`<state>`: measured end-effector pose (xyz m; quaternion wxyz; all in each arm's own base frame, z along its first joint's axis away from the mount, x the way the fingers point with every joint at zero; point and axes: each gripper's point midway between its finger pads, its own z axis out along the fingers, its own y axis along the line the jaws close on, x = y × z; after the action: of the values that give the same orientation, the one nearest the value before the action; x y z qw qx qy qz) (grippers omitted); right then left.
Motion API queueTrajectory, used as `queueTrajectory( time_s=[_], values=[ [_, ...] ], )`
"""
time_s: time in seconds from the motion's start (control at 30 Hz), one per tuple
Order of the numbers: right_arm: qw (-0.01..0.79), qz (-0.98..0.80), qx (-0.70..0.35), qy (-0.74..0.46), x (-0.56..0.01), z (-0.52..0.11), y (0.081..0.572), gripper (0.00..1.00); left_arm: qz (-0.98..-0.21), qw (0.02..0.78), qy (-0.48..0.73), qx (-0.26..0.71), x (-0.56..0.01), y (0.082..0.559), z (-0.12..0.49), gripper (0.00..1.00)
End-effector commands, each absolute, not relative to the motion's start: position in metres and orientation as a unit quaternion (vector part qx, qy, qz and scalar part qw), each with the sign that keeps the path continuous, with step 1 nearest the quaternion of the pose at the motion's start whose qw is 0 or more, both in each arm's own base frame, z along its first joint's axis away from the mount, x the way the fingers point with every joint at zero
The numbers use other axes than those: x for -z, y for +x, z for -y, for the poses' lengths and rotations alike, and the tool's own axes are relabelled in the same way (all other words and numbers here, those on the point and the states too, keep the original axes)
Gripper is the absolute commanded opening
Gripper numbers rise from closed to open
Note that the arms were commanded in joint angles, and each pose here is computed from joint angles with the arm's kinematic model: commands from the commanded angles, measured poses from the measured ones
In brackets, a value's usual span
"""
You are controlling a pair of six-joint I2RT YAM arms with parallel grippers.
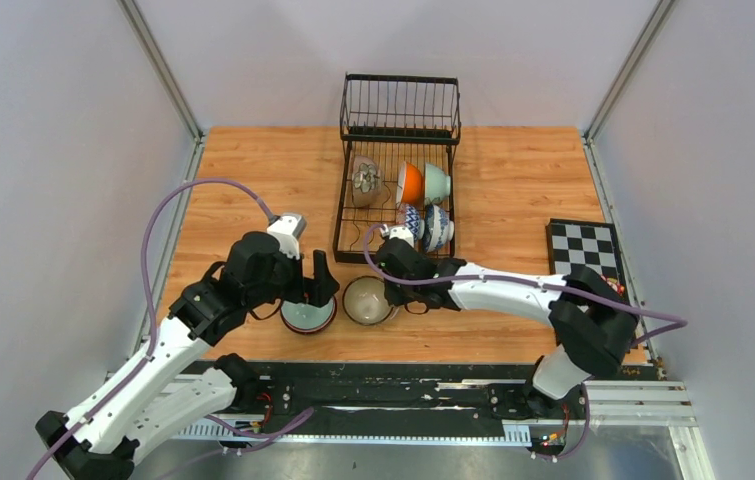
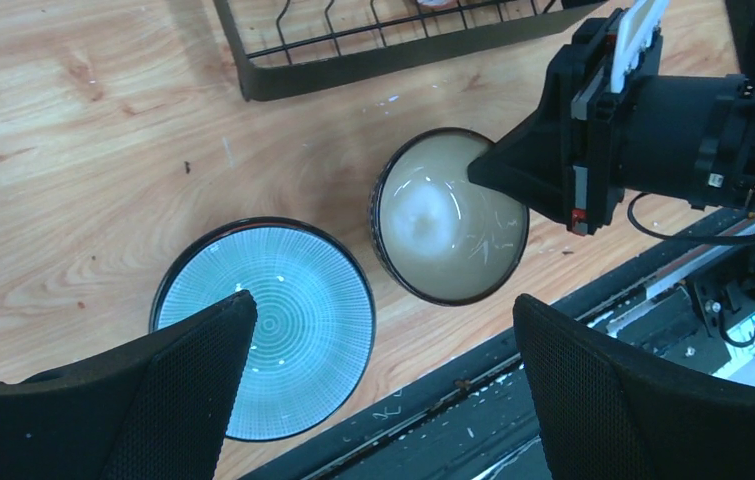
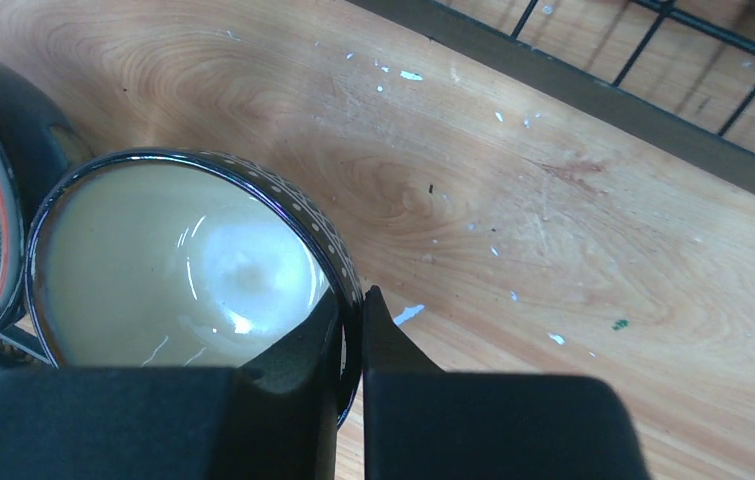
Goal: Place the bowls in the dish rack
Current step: Pick up the bowl from the center of the board.
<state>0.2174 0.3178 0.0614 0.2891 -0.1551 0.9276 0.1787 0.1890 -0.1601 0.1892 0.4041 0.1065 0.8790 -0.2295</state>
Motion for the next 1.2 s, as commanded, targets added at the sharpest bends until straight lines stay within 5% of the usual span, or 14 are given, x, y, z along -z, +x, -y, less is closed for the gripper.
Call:
queueTrajectory(
  time_s=[0.0,0.57,1.17],
  values=[
    [0.327,-0.914,-0.179,-0.160,-0.091,-0.313,0.215,0.03,-0.874,0.395,0.108,0.262,-0.189,0.187,0.177,1.00],
    [0.420,-0.873,-0.151,-0.194,-0.171,-0.305,0.191,0.03,-0.892,0.379,0.110,0.221,-0.169,0.185,0.205,0.93],
    [0.458,-0.856,-0.118,-0.208,-0.201,-0.314,0.189,0.03,-0.899,0.368,0.126,0.203,-0.155,0.179,0.229,0.41]
  ],
)
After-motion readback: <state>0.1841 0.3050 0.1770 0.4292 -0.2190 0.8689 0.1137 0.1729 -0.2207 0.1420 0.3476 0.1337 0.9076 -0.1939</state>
